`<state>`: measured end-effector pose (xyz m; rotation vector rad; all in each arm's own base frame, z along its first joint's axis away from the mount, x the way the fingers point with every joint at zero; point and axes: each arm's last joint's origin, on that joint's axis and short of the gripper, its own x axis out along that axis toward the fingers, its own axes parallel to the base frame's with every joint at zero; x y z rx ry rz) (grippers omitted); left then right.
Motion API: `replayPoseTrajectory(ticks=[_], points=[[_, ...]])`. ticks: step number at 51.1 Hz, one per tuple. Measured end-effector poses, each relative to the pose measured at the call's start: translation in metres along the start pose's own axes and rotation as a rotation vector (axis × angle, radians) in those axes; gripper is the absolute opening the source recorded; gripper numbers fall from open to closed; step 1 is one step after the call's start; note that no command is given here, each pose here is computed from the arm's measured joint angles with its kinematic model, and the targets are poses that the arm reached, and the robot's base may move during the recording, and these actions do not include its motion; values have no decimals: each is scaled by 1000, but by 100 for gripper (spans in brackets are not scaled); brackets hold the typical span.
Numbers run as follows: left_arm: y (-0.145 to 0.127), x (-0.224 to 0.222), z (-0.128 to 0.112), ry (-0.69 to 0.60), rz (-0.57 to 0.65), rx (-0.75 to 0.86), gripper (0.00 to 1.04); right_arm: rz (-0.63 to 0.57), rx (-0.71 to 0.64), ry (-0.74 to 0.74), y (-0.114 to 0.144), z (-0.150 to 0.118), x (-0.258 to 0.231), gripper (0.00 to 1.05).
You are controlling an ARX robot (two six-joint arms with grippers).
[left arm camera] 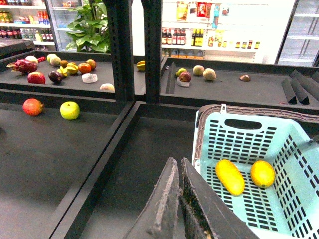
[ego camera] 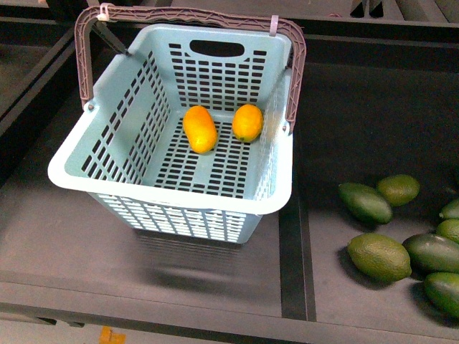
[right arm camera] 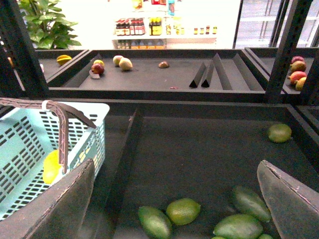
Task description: Pick lemon and mango into basket
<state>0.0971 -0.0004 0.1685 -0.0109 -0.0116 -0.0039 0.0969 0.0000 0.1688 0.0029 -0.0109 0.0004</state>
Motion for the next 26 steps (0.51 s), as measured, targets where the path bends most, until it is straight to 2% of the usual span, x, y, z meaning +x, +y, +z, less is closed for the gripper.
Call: replayPoseTrajectory(ticks=[14, 26], points=[[0, 0, 0, 0, 0, 0, 6, 0, 0, 0, 0, 0, 0, 96], [0, 0, 0, 0, 0, 0, 70, 0, 0, 0, 0, 0, 0, 96]])
